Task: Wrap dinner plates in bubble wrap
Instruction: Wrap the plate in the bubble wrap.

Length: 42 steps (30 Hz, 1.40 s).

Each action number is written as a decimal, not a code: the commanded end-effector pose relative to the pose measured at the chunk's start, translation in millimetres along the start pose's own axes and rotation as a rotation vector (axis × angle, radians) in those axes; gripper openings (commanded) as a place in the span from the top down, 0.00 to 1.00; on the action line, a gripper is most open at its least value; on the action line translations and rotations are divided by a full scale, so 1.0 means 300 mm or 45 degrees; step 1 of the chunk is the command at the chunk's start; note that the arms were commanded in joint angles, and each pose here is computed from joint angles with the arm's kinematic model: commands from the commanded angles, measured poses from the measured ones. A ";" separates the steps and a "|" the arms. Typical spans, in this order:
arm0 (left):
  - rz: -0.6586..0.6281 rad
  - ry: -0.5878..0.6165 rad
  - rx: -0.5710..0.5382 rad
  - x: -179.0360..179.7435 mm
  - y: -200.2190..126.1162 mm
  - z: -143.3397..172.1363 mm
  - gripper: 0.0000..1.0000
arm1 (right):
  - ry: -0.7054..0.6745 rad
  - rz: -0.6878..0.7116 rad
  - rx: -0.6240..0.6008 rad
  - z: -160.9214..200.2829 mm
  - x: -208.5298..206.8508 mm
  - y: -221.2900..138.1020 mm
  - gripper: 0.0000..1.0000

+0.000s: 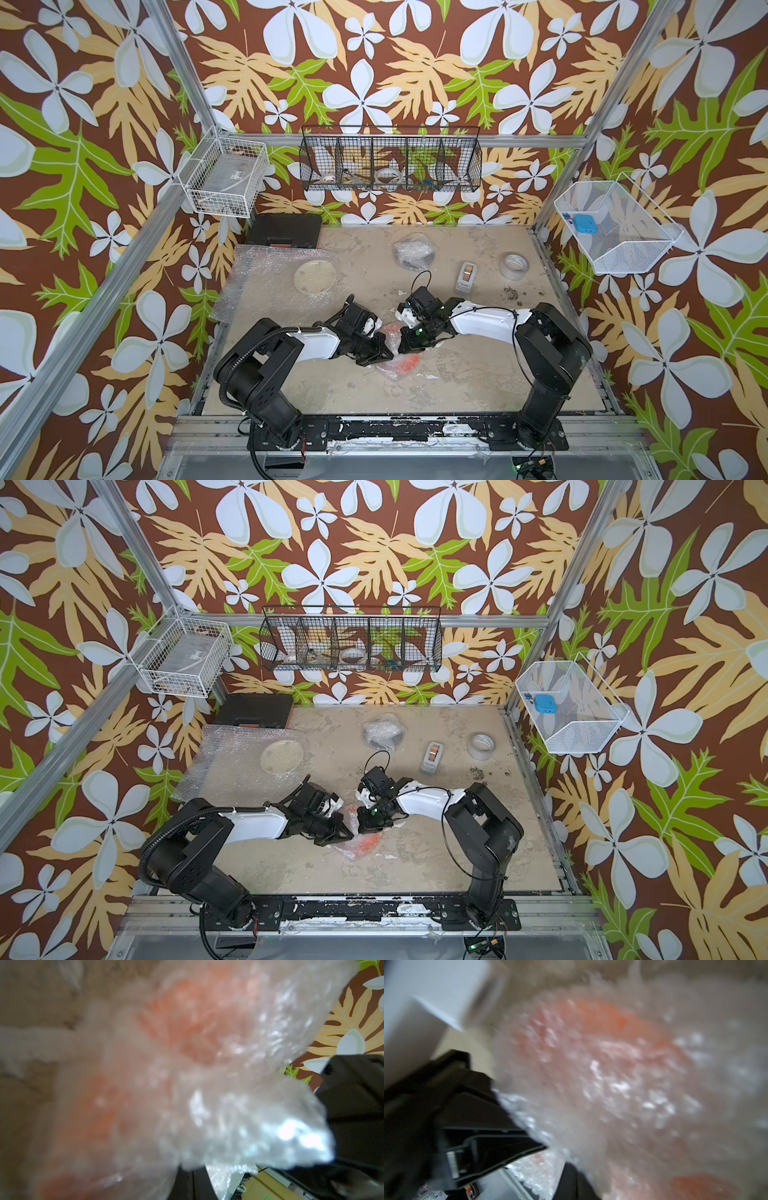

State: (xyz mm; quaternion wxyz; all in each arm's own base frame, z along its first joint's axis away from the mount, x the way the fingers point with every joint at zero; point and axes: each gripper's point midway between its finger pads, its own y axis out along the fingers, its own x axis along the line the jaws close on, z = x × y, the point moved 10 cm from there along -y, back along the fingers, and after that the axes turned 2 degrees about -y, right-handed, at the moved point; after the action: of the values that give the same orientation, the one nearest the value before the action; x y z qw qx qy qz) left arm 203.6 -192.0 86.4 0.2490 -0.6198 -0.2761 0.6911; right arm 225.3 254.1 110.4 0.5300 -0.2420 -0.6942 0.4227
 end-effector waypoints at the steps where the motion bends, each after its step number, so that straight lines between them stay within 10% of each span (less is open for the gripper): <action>1: -0.206 -0.131 0.044 0.071 -0.002 0.040 0.97 | 0.029 0.186 0.030 0.048 -0.079 0.028 1.00; 13: -0.113 0.112 -0.014 -0.182 -0.051 -0.114 0.90 | -0.079 0.240 -0.009 0.057 -0.099 0.028 1.00; 24: -0.260 0.052 0.117 -0.016 0.087 -0.115 0.95 | -0.107 0.297 -0.082 0.049 -0.037 -0.092 0.98; 34: -0.259 0.037 0.104 -0.008 0.086 -0.109 0.95 | -0.108 -0.101 -0.130 0.014 0.083 -0.107 0.87; 42: -0.326 0.015 0.040 0.021 0.045 -0.122 0.95 | 0.041 0.212 0.108 0.169 -0.122 0.023 0.97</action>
State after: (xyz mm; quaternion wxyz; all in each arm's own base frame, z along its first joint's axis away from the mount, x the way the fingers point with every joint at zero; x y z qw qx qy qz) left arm 249.1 -220.2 88.5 0.2885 -0.6431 -0.2497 0.6640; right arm 201.5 234.9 100.7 0.5211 -0.2361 -0.7001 0.4272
